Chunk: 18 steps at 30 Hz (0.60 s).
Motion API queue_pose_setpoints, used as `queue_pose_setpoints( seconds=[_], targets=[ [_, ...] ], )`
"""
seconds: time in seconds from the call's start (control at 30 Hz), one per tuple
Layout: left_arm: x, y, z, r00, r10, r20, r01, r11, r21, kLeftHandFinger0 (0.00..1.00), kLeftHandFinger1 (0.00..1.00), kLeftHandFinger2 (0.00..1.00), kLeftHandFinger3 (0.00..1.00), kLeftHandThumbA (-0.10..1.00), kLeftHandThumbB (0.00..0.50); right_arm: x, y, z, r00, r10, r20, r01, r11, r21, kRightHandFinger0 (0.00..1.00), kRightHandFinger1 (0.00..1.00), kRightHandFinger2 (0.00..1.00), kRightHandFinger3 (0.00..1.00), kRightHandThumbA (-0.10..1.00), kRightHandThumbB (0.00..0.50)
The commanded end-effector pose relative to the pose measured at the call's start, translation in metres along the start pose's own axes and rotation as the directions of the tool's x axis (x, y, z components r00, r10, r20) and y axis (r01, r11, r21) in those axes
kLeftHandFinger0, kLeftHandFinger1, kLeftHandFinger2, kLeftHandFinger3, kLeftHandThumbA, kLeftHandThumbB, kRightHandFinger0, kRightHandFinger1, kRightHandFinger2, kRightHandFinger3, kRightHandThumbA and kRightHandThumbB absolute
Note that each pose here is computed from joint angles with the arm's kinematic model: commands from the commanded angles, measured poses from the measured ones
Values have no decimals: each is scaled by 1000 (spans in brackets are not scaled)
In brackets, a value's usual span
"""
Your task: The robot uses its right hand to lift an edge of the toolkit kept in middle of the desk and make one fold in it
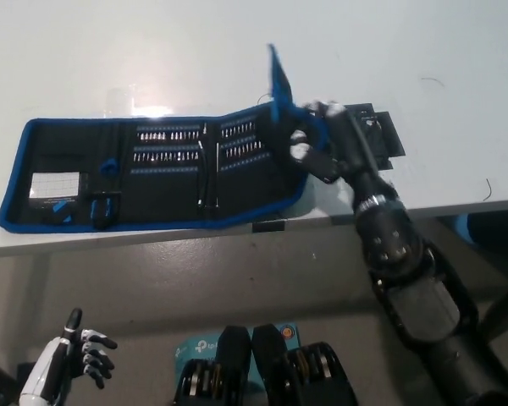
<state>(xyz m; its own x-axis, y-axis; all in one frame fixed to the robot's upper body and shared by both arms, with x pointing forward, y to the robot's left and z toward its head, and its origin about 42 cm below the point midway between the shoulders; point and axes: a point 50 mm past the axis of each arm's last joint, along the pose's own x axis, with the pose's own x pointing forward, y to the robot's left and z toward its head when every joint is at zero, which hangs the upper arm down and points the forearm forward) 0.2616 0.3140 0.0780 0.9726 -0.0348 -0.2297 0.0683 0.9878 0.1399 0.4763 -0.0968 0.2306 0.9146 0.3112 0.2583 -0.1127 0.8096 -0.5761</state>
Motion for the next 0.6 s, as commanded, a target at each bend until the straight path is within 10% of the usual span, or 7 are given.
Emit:
queue_pose_setpoints(
  seconds=[0.0, 0.2, 0.43, 0.57],
  targets=[
    [1, 5, 8, 999, -29, 35, 28, 999, 30, 243, 272, 269, 383, 1000, 500, 17, 23, 34, 967, 227, 114, -165, 903, -397, 0, 0, 7, 379, -100, 168],
    [2, 6, 10, 999, -23, 31, 21, 999, 39, 252, 276, 273, 375, 1000, 500, -8, 63, 14, 913, 405, 50, -321, 790, -523, 0, 0, 15, 398, -100, 260],
    [5, 6, 14, 999, -29, 33, 28, 999, 34, 230, 259, 262, 375, 1000, 500, -37, 97, -21, 850, 520, -83, -451, 637, -626, 0, 88, 157, 583, -53, 157],
    [6, 3, 14, 999, -31, 31, 30, 998, 51, 251, 269, 255, 360, 1000, 500, -46, 102, -37, 838, 514, -184, -498, 582, -643, 207, 383, 447, 997, 18, 168]
  ],
)
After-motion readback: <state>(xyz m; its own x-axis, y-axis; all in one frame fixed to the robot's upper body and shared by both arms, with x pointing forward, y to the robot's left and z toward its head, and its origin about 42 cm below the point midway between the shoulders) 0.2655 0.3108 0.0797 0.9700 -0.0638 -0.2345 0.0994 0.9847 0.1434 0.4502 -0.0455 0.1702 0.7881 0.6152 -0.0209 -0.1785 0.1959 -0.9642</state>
